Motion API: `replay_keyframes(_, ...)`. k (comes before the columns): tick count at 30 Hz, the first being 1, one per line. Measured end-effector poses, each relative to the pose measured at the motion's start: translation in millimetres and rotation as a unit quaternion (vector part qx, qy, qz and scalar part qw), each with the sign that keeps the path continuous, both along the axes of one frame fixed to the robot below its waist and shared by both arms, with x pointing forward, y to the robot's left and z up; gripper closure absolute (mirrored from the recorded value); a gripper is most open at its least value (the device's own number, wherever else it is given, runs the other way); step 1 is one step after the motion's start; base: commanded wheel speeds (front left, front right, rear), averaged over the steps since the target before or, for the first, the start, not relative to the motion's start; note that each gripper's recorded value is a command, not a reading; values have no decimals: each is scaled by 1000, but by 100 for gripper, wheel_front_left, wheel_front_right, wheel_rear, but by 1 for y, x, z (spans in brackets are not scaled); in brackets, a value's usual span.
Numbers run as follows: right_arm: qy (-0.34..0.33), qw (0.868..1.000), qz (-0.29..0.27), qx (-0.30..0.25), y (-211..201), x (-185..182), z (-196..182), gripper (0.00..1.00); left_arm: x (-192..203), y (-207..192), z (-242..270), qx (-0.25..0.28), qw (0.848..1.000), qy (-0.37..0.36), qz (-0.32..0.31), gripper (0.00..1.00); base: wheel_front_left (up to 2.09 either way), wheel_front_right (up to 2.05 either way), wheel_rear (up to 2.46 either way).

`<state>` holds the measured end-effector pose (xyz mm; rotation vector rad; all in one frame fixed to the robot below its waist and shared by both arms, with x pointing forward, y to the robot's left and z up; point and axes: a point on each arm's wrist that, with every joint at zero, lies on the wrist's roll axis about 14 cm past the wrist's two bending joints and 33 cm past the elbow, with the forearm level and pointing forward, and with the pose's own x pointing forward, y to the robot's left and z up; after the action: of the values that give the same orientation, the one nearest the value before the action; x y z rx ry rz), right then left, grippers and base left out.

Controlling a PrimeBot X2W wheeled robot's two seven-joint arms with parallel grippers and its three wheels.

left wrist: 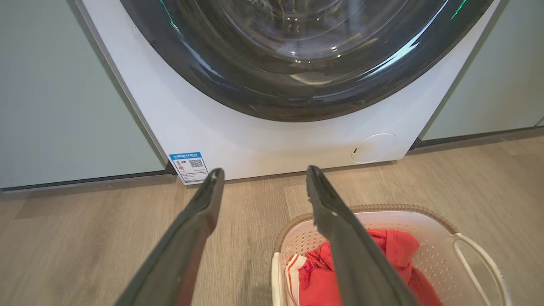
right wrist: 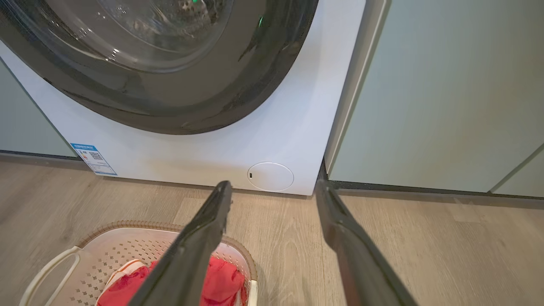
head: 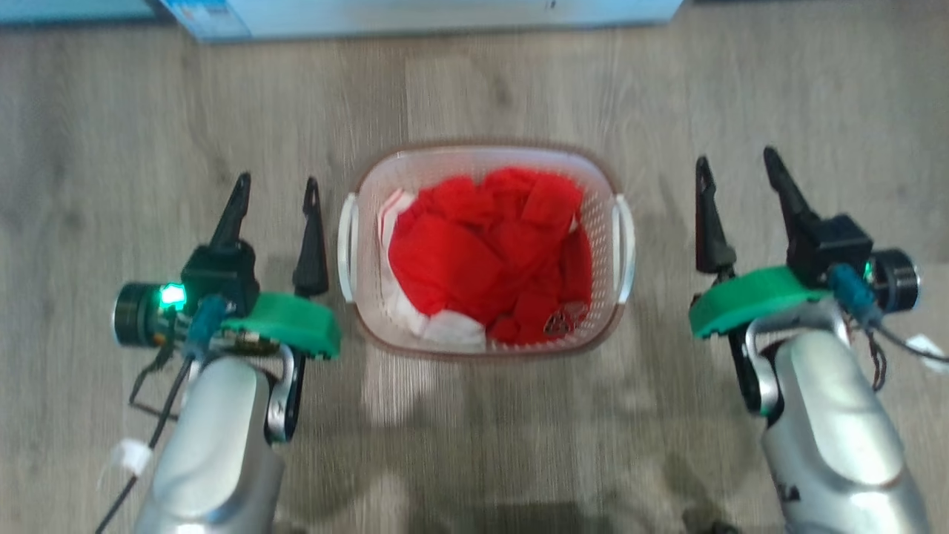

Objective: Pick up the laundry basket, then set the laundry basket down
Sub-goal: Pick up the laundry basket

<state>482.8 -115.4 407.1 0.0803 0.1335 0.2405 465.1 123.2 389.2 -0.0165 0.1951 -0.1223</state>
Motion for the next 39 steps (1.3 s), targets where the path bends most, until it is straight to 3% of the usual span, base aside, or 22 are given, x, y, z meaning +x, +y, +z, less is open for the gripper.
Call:
replay_keyframes(8,73,997,6,-1,6,24,-74,0,20,-3,-73,-11,997,80,-6,0,0,0,0)
replay_keyframes(20,184,983,12,-4,11,12,-169,0,8,-8,-151,-15,983,182,-19,0,0,0,0)
replay_keyframes(29,248,969,24,-6,19,-5,-215,0,-14,-18,-190,-21,968,248,-43,0,0,0,0)
replay_keyframes(39,273,961,33,2,30,-9,-244,0,-20,-20,-222,-19,954,293,-54,0,0,0,0)
